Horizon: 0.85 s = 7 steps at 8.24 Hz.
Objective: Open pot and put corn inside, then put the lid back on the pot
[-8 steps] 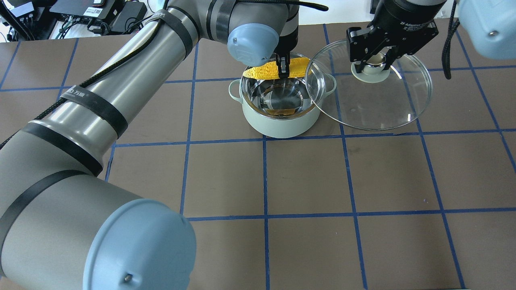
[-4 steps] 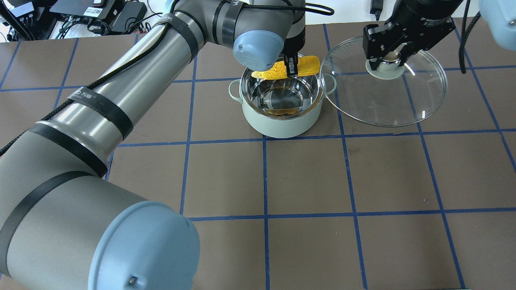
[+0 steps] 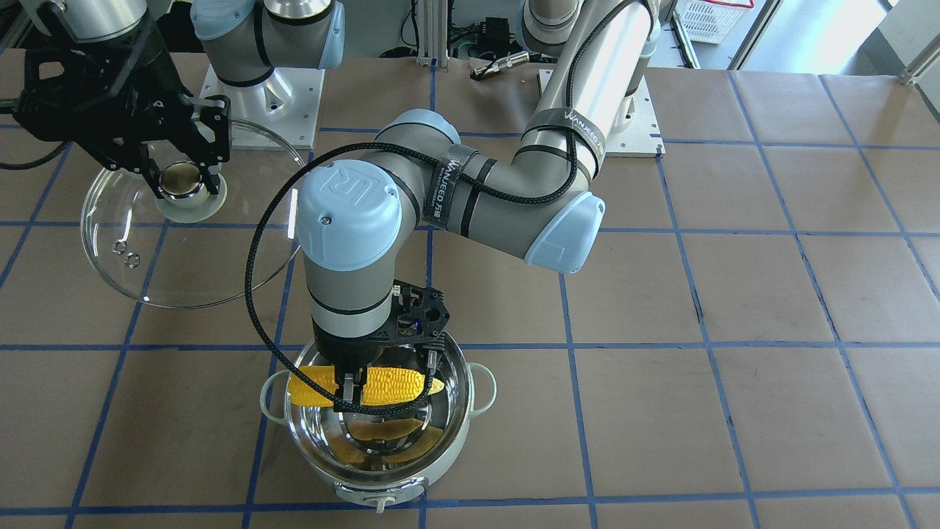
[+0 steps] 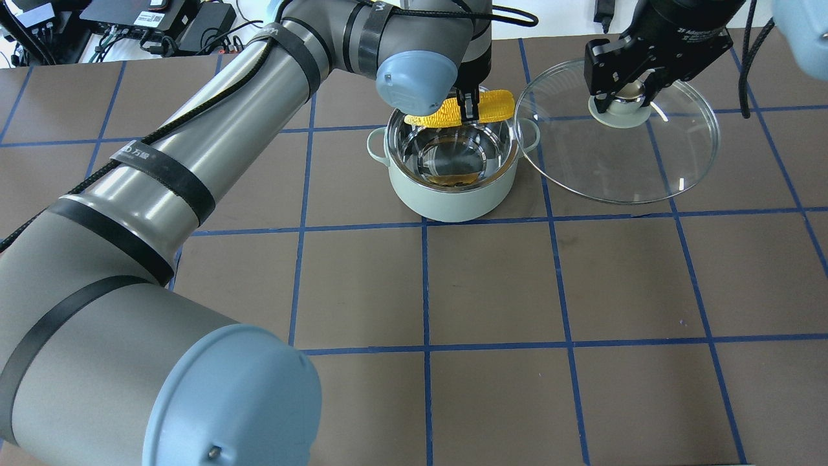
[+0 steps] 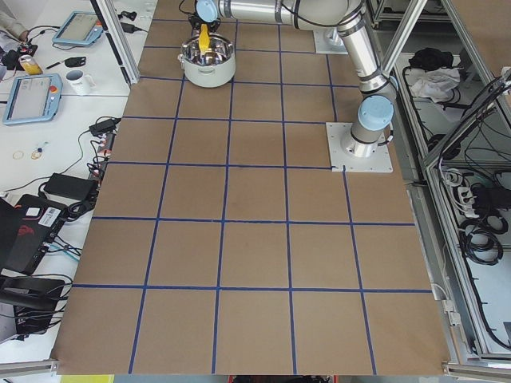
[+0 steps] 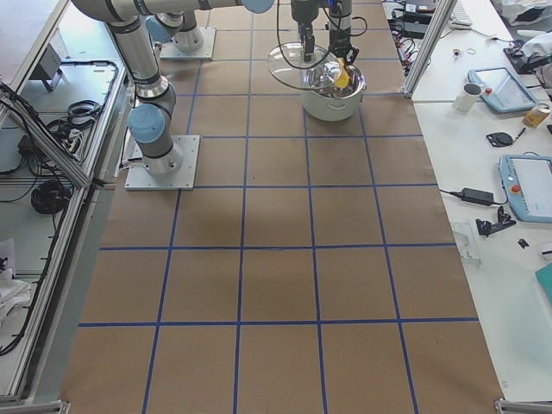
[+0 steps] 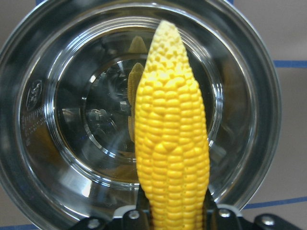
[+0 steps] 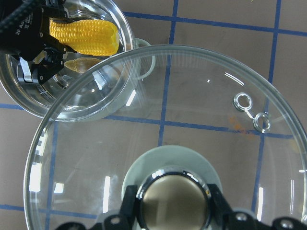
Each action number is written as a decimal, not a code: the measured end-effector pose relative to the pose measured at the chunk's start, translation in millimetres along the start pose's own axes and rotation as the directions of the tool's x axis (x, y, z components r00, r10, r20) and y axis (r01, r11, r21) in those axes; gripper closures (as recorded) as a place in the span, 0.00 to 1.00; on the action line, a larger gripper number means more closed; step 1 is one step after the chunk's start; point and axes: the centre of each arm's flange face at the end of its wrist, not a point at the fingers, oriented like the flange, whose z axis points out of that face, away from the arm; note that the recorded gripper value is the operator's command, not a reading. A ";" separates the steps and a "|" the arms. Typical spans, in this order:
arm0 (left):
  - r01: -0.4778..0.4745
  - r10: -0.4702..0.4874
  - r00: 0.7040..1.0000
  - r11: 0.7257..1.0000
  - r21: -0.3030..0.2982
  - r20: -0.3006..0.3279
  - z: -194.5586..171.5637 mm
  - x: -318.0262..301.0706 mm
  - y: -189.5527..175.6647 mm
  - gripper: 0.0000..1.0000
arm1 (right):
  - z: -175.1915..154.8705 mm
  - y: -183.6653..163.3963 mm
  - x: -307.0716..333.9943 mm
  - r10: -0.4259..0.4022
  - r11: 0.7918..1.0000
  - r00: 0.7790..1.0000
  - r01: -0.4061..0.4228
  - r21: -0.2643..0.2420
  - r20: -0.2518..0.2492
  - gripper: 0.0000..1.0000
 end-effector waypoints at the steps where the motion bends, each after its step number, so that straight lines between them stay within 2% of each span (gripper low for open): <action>1: 0.000 0.000 1.000 1.000 0.003 0.002 0.4 -0.2 -0.4 0.46 | 0.0 0.0 0.0 -0.001 1.000 1.000 0.001 0.000 0.000 0.85; 2: 0.000 0.000 1.000 1.000 0.006 0.003 0.8 -0.4 -0.9 0.38 | -0.1 -0.1 0.0 -0.001 1.000 1.000 0.001 0.001 0.000 0.85; 4: 0.000 0.000 1.000 1.000 0.013 0.012 3.1 -1.4 -2.2 0.04 | -0.1 0.0 0.0 0.000 1.000 1.000 0.000 0.001 0.000 0.85; 5: 0.000 -0.001 1.000 1.000 0.023 0.017 5.4 -1.8 -3.5 0.00 | -0.1 0.0 0.0 -0.001 1.000 1.000 0.001 0.001 0.000 0.85; 7: -0.002 0.001 1.000 0.997 0.073 0.013 12.0 -0.5 -8.4 0.00 | -0.1 0.0 0.2 -0.001 1.000 1.000 0.001 0.000 -0.002 0.85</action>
